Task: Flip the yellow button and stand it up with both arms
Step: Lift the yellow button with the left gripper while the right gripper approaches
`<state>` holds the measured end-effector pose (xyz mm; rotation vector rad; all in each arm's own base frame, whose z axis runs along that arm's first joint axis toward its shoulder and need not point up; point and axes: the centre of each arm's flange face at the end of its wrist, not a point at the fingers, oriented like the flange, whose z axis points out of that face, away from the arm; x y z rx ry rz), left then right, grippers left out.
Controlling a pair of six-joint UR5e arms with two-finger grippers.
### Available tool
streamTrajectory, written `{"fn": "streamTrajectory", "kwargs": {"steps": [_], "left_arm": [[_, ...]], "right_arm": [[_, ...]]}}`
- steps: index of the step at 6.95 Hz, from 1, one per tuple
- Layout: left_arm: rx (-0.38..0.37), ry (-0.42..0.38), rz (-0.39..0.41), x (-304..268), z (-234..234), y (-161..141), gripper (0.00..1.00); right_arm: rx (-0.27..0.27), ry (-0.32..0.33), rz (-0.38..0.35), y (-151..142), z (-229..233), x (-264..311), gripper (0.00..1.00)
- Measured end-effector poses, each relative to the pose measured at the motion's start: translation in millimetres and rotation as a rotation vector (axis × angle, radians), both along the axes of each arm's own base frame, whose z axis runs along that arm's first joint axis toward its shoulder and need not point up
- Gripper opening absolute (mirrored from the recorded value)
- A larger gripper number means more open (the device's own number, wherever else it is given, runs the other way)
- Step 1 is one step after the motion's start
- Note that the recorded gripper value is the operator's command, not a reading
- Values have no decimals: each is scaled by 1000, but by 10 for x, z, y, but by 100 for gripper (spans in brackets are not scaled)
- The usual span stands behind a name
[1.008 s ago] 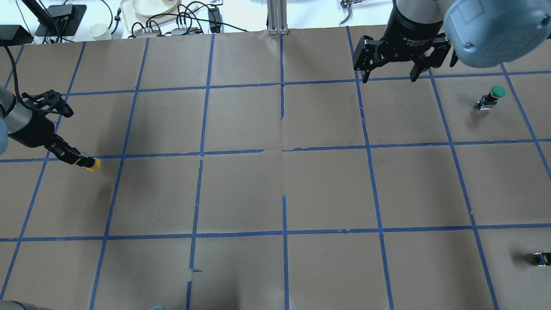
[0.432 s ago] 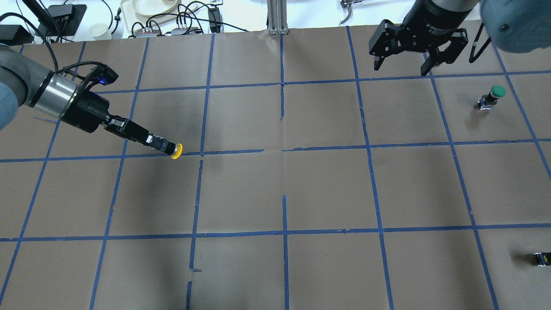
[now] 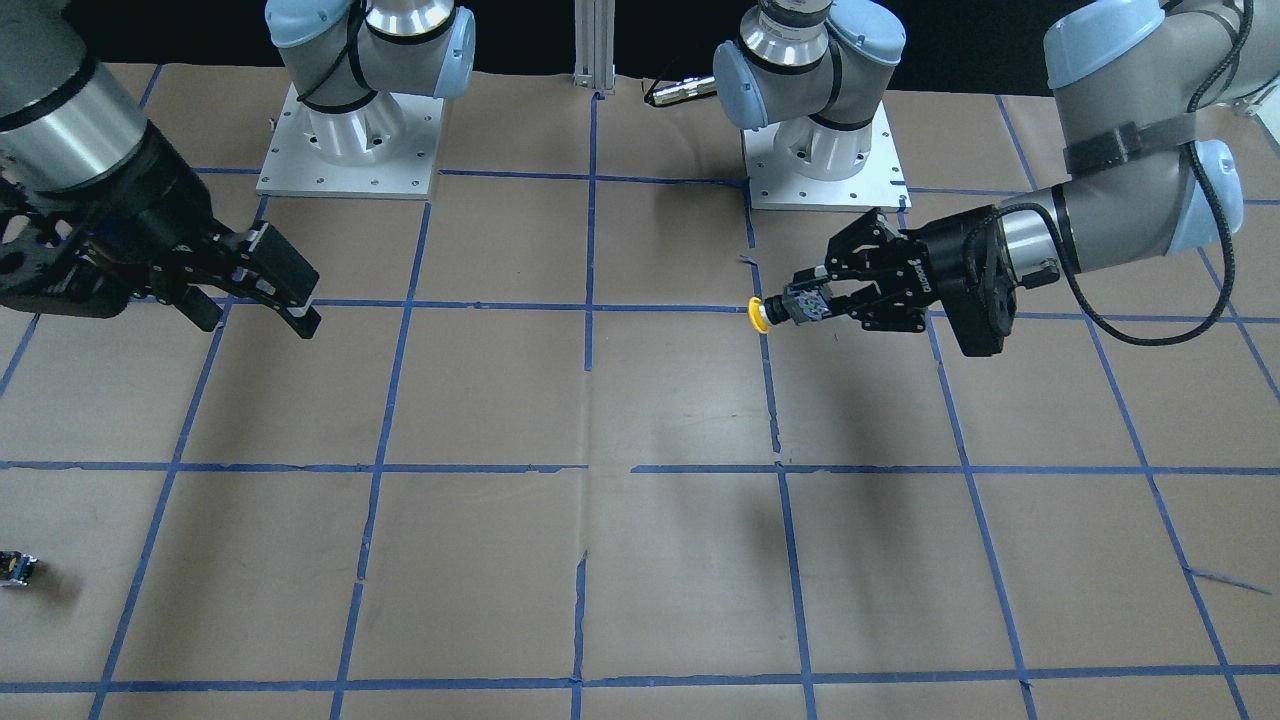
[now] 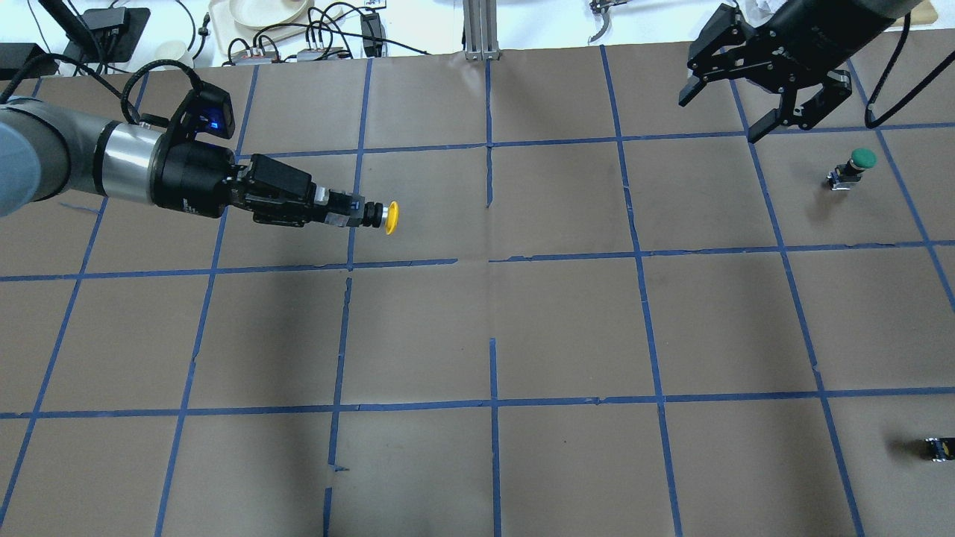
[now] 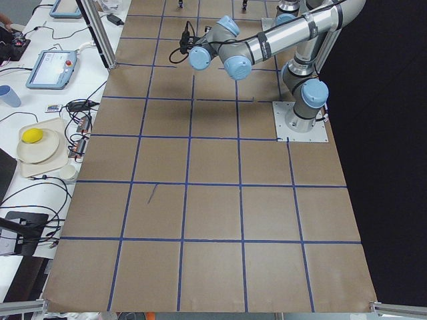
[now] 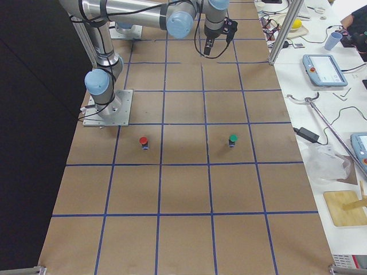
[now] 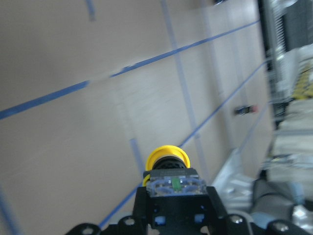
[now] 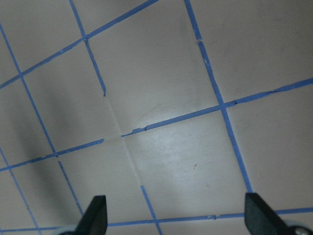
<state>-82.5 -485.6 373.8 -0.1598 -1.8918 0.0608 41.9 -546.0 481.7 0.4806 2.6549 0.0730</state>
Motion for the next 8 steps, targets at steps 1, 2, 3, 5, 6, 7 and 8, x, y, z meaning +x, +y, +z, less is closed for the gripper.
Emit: {"fn": "streamTrajectory", "kwargs": {"steps": [1,2,3,5,6,7,8], "left_arm": [[26,123,70,-307,138,26,2],[46,222,135,-527,224,50,2],[63,289,181,-674,263,79,2],[70,366,215,-940,325,158,2],[68,378,214,-1013,356,191,2],[67,382,210,-1050,381,219,2],[67,382,198,-1107,395,249,2]], "right_arm": [[55,-114,-43,66,1,-30,100],[139,-256,-86,178,19,48,100],[229,-386,-132,299,49,151,100],[375,-581,-202,510,130,422,99],[395,-644,-205,531,159,617,99],[397,-692,-201,514,190,838,100],[379,-721,-208,448,222,977,100]]}}
